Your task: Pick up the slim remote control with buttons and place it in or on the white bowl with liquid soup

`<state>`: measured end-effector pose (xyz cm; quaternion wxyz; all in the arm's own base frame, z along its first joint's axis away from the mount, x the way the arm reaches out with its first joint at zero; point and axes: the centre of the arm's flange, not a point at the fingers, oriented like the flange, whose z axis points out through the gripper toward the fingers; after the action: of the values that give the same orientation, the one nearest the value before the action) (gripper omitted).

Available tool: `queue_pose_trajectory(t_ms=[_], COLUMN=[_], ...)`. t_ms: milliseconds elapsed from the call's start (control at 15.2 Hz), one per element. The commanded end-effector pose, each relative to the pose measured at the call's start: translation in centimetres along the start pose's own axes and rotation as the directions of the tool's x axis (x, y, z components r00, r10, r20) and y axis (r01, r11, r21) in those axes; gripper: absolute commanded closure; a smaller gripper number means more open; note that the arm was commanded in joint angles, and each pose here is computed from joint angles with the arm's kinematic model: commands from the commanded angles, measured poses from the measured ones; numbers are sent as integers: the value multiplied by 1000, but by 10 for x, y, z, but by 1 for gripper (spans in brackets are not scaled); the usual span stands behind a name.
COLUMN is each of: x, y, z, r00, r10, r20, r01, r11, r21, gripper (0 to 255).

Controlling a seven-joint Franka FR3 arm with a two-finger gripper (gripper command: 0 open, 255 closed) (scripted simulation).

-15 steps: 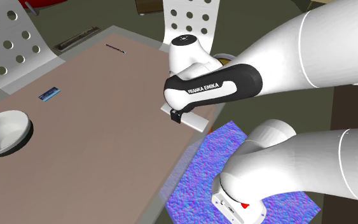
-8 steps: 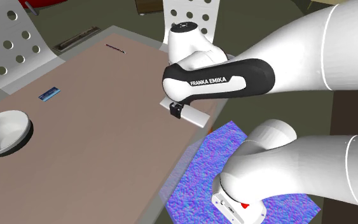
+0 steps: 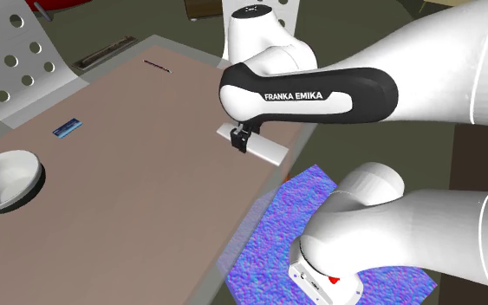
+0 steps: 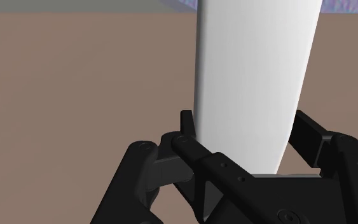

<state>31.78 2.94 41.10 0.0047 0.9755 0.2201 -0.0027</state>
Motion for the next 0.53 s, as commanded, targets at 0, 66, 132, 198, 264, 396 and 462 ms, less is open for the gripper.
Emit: queue_pose_trajectory(t_ms=[0,66,132,198,264,396,462], x=[0,0,-1,-1,-1,-1,-1], y=[1,1,1,1,1,1,1], z=[-11,-17,-22,-27,-33,-43,-48], r00=[1000,1000,1000,1000,1000,1000,1000], r10=[0,0,0,0,0,0,0], r20=[0,0,0,0,0,0,0], r01=[0,0,0,0,0,0,0], r11=[1000,1000,1000,1000,1000,1000,1000], r21=[0,0,0,0,0,0,0], gripper=[255,255,255,255,255,255,255])
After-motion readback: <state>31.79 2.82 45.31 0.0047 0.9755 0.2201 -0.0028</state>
